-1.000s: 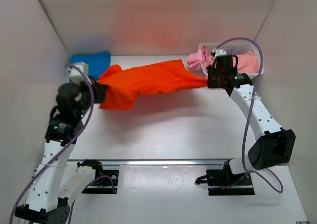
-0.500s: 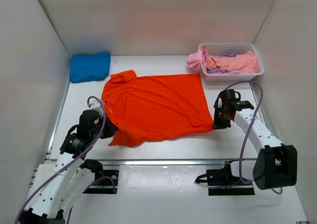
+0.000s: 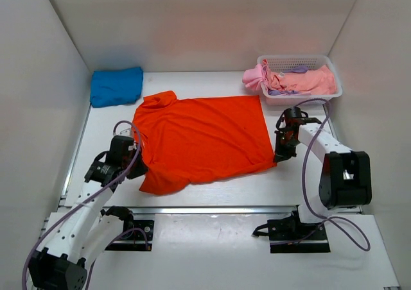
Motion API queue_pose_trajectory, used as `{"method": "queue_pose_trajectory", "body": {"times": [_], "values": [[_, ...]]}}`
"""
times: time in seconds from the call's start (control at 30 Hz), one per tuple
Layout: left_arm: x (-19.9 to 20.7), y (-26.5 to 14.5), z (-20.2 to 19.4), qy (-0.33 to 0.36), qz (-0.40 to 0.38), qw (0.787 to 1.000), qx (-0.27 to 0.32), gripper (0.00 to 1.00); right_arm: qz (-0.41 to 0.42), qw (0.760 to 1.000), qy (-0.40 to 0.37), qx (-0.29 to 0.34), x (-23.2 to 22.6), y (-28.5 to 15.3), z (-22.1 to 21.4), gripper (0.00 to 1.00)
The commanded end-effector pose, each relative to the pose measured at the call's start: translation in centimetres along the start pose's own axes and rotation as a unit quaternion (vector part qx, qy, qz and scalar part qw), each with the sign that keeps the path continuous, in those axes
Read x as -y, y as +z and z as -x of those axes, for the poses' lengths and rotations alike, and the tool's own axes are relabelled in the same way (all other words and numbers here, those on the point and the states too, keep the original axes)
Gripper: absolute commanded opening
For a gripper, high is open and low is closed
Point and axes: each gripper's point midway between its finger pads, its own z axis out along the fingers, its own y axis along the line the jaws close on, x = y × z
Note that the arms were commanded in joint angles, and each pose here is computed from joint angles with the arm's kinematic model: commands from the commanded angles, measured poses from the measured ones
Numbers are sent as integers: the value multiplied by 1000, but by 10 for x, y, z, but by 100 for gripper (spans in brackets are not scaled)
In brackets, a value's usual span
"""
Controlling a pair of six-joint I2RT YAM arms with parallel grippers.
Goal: Fold and stack the t-shirts
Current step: Fold the flattened tshirt in 1/3 of the way
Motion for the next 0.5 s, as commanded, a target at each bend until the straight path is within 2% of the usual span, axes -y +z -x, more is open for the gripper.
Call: {"method": "queue_pose_trajectory", "body": {"times": [0.0,0.2,0.47], "values": [[7,-5,34,-3,8,999,44,0,20,999,-21,27,-15,2,31,0],[4,3,67,5,42,997,70,0,25,999,-30,31,-25,9,60,0],[-8,22,93,0,68,995,71,0,28,999,-30,28,-30,16,86,0]]}}
